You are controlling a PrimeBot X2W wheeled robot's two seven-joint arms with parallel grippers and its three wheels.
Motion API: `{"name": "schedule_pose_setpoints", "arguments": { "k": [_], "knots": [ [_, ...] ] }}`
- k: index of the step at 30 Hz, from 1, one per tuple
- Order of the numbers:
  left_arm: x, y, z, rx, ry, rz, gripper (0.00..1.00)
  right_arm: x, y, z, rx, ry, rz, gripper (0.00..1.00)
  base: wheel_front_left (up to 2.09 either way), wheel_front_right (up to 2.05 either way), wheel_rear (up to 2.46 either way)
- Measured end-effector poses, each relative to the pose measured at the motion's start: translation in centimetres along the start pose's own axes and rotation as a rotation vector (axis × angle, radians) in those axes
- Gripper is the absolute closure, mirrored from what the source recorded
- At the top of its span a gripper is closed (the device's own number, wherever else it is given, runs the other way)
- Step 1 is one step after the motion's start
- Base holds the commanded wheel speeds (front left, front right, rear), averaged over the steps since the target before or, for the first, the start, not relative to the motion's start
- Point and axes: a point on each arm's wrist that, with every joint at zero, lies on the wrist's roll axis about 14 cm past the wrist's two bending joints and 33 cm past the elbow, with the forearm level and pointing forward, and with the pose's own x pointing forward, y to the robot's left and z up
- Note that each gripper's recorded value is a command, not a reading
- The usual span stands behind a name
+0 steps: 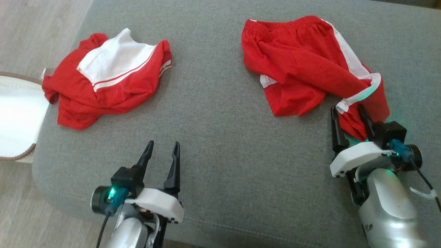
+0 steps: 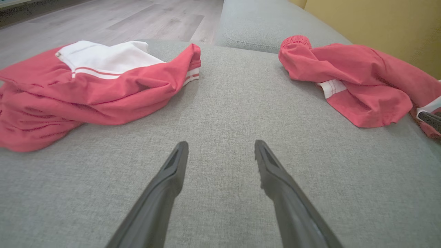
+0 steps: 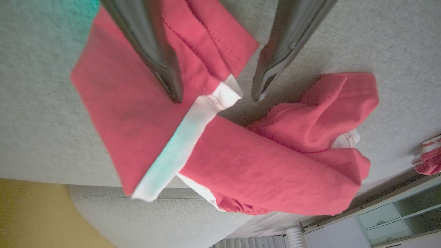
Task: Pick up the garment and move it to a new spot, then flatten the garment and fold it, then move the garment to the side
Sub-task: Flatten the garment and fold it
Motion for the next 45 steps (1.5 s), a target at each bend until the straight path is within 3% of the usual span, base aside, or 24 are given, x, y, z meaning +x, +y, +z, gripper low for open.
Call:
{"name": "schedule_pose_setpoints", "arguments": {
  "k": [3, 4, 6, 7, 13, 23, 29, 32, 34, 35, 36, 40, 45],
  "knots": [
    [0.3, -0.4, 0.0, 0.001, 0.0, -0.012, 0.0, 0.1, -0.1, -0.4, 0.002, 0.009, -0.003, 0.0, 0.0, 0.0, 0.0],
    [0.3, -0.5, 0.0, -0.003, 0.002, -0.016, 0.0, 0.1, -0.2, -0.5, -0.001, 0.014, -0.004, 0.28, 0.0, 0.0, 0.0],
    [0.4, -0.7, -0.1, -0.003, 0.006, -0.02, 0.0, 0.1, -0.4, -0.6, 0.002, 0.017, -0.009, 0.95, 0.0, 0.0, 0.0],
    [0.4, -0.7, -0.2, -0.003, 0.007, -0.021, 0.0, 0.1, -0.5, -0.7, 0.006, 0.016, -0.015, 1.0, 0.0, 0.0, 0.0],
    [0.3, -0.8, -0.1, -0.003, 0.005, -0.026, 0.0, 0.2, -1.0, 1.4, 0.001, -0.043, -0.029, 1.0, 0.0, 0.0, 0.0],
    [-1.0, -1.2, 0.6, -0.013, -0.024, -0.043, 0.0, -3.1, -0.6, 10.5, -0.034, -0.319, -0.026, 1.0, 0.0, 0.0, 0.0],
    [-1.7, -2.6, 0.9, -0.012, -0.043, -0.091, 0.0, -7.6, -2.6, 11.9, -0.065, -0.388, -0.103, 1.0, 0.0, 0.0, 0.0],
    [-1.8, -3.6, 1.4, -0.01, -0.059, -0.124, 0.0, -9.6, -3.7, 10.8, -0.083, -0.372, -0.146, 0.98, 0.0, 0.0, 0.0],
    [-1.9, -4.2, 1.7, -0.009, -0.068, -0.145, 0.0, -10.9, -4.8, 9.2, -0.085, -0.331, -0.188, 0.71, 0.0, 0.0, 0.0],
    [-1.9, -4.5, 1.7, -0.008, -0.068, -0.154, 0.0, -11.5, -5.4, 8.1, -0.089, -0.303, -0.212, 0.47, 0.0, 0.0, 0.0],
    [-2.0, -4.8, 1.6, -0.008, -0.067, -0.162, 0.0, -12.1, -6.3, 6.8, -0.087, -0.267, -0.242, 0.0, 0.0, 0.0, 0.0],
    [-1.6, -5.4, 1.3, -0.015, -0.055, -0.181, 0.0, -13.7, -9.3, 3.9, -0.079, -0.184, -0.341, 0.0, 0.0, 0.0, 0.0],
    [0.2, -6.6, 1.6, -0.006, -0.053, -0.218, 0.0, -12.9, -10.3, 4.2, -0.053, -0.191, -0.363, 0.0, 0.0, 0.0, 0.0]
  ]
}}
